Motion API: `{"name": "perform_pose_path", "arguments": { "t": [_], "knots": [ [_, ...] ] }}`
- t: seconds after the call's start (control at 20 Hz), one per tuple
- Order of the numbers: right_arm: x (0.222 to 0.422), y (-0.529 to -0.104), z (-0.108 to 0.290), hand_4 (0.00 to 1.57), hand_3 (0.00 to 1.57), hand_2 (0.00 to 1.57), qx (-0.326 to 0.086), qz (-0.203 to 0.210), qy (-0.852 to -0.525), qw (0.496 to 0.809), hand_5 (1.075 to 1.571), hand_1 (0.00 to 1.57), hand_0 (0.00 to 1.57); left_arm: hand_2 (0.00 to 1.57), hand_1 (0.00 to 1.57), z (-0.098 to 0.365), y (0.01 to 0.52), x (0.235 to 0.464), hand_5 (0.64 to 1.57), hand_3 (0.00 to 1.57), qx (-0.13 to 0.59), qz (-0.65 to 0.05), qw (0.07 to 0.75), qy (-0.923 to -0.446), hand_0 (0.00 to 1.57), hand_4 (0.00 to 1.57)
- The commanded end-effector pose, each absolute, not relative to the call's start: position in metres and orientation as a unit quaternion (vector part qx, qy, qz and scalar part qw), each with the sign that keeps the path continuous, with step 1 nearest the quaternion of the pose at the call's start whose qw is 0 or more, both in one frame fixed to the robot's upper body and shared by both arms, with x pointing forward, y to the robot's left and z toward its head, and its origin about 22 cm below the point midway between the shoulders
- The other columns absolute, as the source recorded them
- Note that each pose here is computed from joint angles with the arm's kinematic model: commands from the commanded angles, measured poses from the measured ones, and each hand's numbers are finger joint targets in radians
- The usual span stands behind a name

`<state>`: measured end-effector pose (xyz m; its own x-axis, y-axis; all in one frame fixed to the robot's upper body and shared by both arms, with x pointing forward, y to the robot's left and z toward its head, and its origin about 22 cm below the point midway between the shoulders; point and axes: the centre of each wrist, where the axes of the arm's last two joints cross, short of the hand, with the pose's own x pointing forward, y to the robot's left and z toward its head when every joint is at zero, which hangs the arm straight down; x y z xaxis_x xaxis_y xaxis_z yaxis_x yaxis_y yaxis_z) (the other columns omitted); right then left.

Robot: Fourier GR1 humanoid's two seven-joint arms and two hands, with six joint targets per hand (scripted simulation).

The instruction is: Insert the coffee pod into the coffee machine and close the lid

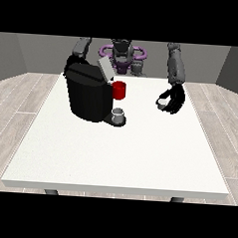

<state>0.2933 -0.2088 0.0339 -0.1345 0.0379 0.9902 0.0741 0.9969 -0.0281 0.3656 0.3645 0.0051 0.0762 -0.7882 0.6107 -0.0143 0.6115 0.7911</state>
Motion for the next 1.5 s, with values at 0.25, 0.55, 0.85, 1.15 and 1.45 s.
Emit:
{"name": "perform_pose_path", "arguments": {
  "t": [0.25, 0.55, 0.85, 1.15, 1.45],
  "knots": [
    [0.288, -0.207, 0.031, 0.43, 0.0, 0.0, -0.022, -0.02, -0.765, 0.643, 1.571, 0.0, 0.0, 1.17, 1.11, 0.011, 0.38, 0.368, 1.571, 0.97, 0.362, -0.328, 0.642, -0.591, 1.11, 0.28],
    [0.306, -0.219, 0.024, 0.43, 0.0, 0.0, -0.033, -0.05, -0.754, 0.654, 1.571, 0.0, 0.0, 1.47, 1.47, 0.059, 0.362, 0.397, 1.571, 1.41, 0.306, -0.364, 0.585, -0.657, 1.47, 0.61],
    [0.295, -0.239, -0.013, 0.49, 0.0, 0.0, -0.046, -0.037, -0.72, 0.692, 1.571, 0.0, 0.0, 1.38, 1.32, 0.08, 0.32, 0.416, 1.571, 1.35, 0.278, -0.389, 0.576, -0.663, 1.32, 0.58],
    [0.295, -0.232, -0.003, 0.46, 0.0, 0.0, -0.036, -0.017, -0.713, 0.7, 1.571, 0.0, 0.0, 1.32, 1.23, 0.1, 0.317, 0.425, 1.571, 1.29, 0.257, -0.393, 0.583, -0.663, 1.23, 0.57],
    [0.306, -0.211, -0.002, 0.48, 0.0, 0.0, -0.024, -0.023, -0.726, 0.687, 1.571, 0.0, 0.0, 1.33, 1.25, 0.129, 0.27, 0.442, 1.571, 1.29, 0.274, -0.395, 0.559, -0.676, 1.25, 0.57]
  ]
}}
